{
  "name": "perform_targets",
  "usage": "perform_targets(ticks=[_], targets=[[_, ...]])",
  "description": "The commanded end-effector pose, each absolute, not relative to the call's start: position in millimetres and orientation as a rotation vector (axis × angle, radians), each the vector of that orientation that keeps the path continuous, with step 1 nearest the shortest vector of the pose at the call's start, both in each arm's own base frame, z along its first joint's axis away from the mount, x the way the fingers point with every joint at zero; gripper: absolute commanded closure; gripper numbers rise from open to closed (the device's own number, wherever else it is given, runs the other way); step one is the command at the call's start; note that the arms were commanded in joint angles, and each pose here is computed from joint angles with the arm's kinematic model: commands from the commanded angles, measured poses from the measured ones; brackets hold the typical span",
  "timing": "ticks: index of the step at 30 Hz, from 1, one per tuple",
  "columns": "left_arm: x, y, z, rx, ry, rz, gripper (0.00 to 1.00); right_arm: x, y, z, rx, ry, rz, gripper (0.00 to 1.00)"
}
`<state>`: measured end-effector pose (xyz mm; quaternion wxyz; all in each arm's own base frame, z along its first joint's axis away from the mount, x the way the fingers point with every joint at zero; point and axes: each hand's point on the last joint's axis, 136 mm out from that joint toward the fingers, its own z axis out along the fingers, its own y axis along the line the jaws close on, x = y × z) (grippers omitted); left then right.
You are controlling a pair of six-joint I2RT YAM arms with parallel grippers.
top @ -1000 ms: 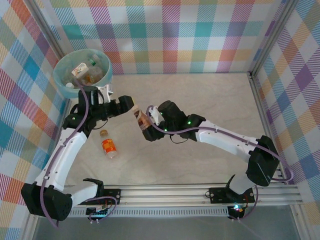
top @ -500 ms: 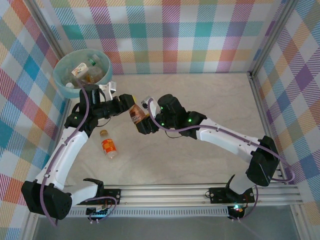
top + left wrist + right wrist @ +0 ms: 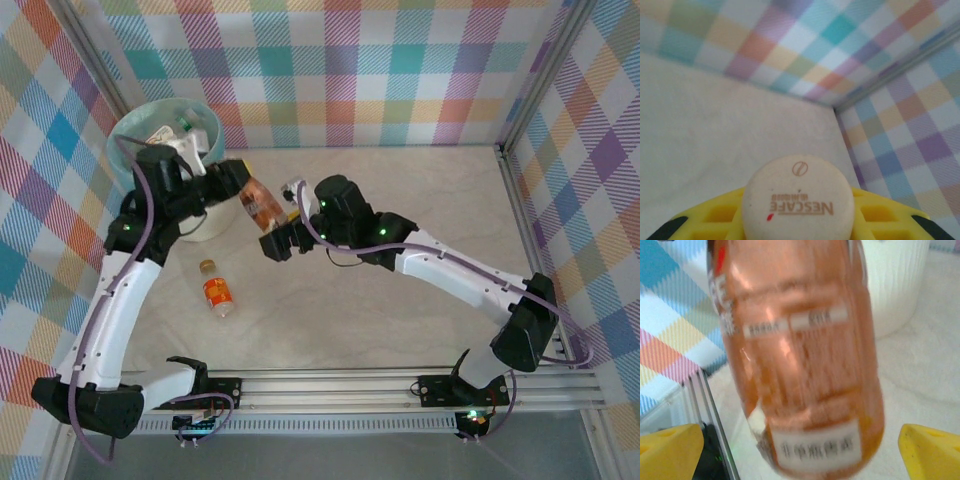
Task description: Put the plastic bottles in the bin
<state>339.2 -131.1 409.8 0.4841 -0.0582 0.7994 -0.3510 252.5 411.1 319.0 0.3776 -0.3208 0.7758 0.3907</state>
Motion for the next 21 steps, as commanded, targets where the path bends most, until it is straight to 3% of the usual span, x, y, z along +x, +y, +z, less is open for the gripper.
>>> perform_targets(ticks=[1, 8, 17, 21], targets=[[353, -91, 443, -0.141, 1.889, -0.536, 0.78, 257, 420, 345, -0.775, 1.955, 1.037, 0.00], [398, -9, 481, -0.237, 1.796, -0.118, 0.78, 266, 440, 353, -0.797, 2.009, 1.046, 0.00], [460, 53, 466, -0.203, 1.856, 0.236, 0.78, 264, 445, 338, -0.824, 2.072, 1.050, 0.00], [486, 57, 449, -0.120, 1.910, 0.323, 0.75, 264, 443, 335, -0.827, 2.082, 1.034, 0.00]])
